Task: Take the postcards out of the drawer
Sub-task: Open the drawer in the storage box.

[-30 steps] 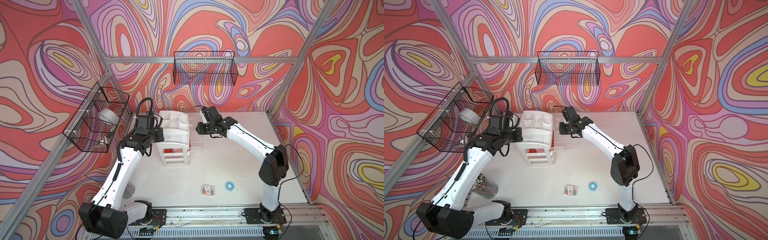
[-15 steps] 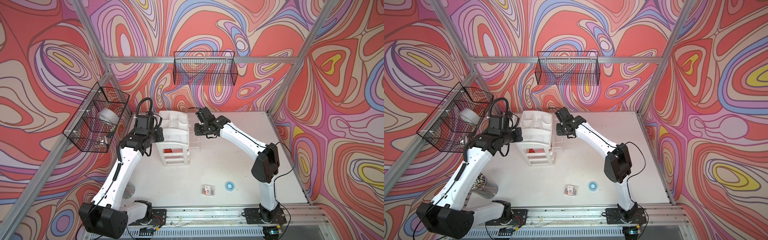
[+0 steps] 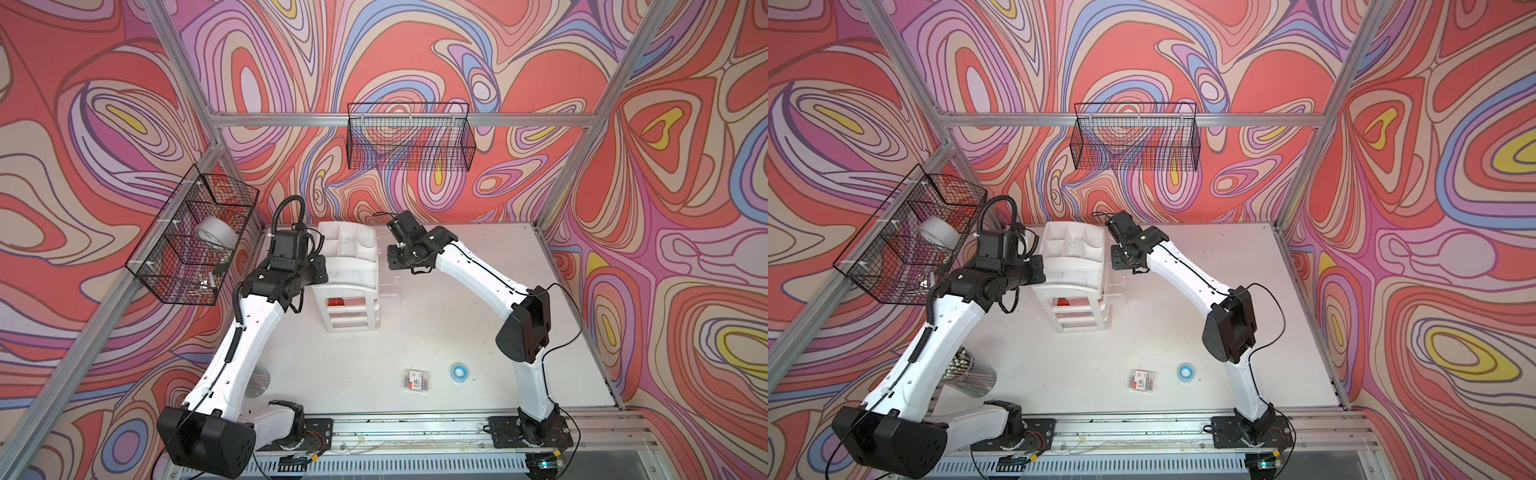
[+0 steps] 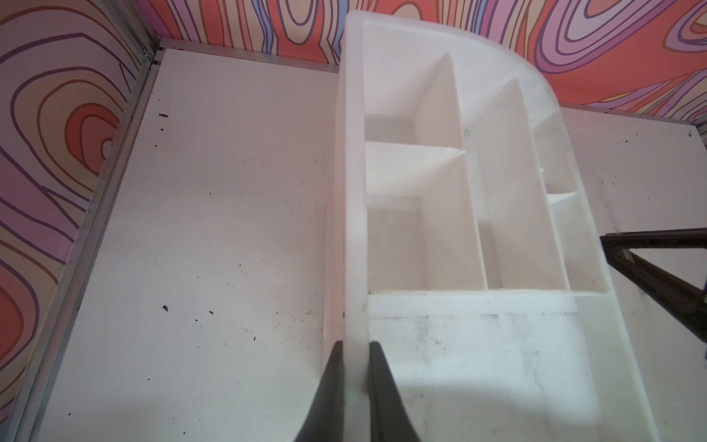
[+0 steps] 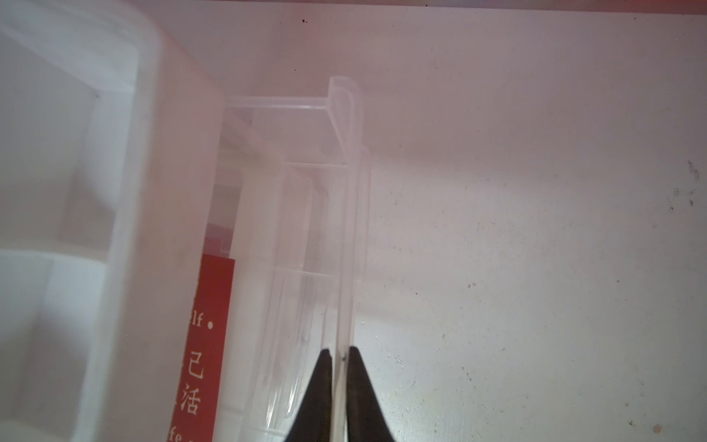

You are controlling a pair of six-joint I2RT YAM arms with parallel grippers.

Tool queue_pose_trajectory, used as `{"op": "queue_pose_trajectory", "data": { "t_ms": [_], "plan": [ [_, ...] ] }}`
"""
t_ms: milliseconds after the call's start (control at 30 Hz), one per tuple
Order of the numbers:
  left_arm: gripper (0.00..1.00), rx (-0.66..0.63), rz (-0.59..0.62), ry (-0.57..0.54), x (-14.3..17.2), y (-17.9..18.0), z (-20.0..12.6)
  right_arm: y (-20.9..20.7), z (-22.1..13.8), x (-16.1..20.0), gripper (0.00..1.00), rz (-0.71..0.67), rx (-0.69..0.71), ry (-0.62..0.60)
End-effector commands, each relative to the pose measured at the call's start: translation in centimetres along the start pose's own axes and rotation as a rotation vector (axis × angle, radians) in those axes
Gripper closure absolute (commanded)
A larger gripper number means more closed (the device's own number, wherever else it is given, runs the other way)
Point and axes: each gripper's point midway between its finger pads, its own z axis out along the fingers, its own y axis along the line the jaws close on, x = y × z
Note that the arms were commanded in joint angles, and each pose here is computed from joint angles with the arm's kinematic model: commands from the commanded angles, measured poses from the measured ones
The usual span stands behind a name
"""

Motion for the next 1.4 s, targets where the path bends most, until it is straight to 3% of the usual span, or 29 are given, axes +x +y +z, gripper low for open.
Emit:
{"op": "queue_pose_trajectory", "data": {
  "t_ms": [0,733,1133,1367],
  "plan": [
    [1.0,-0.018,0.012,-0.044,-0.6,0.4,-1.1,-0.3,0.1,0.2,0.92,-0.032,0.04,0.006],
    [1.0,-0.057,0.028,-0.066,-0.9,1.1,-1.6,-6.4,-2.4,-0.7,0.94,-0.033,0.155,-0.016],
    [1.0,-0.036,0.033,-0.067,-1.0,0.7,-1.5,-6.0,-2.4,-0.9,0.94,-0.033,0.084,-0.015],
    [1.0,-0.035,0.035,-0.062,-0.9,0.7,-1.4,-5.9,-2.5,-0.9,0.8,-0.022,0.068,-0.027]
  ]
}}
